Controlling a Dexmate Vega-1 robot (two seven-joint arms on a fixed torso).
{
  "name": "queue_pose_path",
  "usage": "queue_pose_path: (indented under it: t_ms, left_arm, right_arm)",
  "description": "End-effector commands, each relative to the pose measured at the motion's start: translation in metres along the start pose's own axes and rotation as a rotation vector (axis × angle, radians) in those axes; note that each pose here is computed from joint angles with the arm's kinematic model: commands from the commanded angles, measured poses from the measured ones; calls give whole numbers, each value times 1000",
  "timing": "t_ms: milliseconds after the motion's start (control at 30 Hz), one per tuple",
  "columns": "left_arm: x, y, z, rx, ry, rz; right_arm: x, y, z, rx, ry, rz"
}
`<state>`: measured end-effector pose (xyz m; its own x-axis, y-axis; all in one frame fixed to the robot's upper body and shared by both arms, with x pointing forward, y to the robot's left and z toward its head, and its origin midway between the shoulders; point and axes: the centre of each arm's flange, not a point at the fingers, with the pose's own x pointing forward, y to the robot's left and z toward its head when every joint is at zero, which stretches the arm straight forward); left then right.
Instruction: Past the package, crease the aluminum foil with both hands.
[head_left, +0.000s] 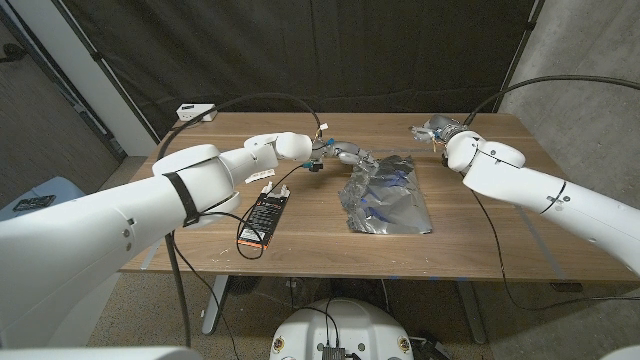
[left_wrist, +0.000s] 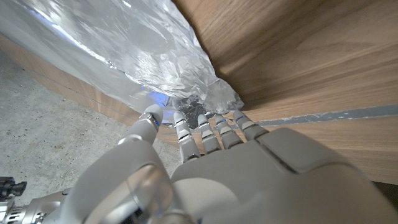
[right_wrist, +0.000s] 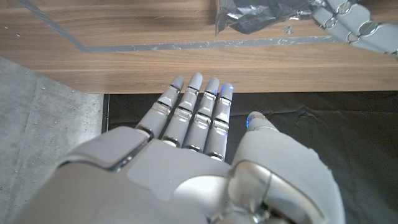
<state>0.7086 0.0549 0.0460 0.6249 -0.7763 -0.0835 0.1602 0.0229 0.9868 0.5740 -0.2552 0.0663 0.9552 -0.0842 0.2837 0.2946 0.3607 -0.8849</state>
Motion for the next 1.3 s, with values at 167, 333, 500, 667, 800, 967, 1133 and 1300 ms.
queue_pose_path:
  t_ms: [167,333,500,667,800,967,1133,1300]
  left_arm:
    - [1,-1,0,-12,2,5]
    - [2,-3,1,-15,-2,7]
    - [2,-4,1,-12,-3,8]
    - [3,-5,1,2,2,13]
    - [4,-8,0,11,6,12]
    - [5,-9,0,19,11,13]
    - [5,-9,-1,22,17,15]
    - [5,-11,-1,20,13,12]
  right_arm:
    - [-1,26,3,-84,-30,29]
    - [0,37,1,-124,-59,30]
    - [3,44,-3,-134,-78,30]
    - [7,51,-9,-141,-90,24]
    - [10,56,-12,-149,-99,23]
    - [12,60,-15,-153,-107,16]
    - [14,65,-19,-150,-106,13]
    - [15,67,-20,-168,-101,31]
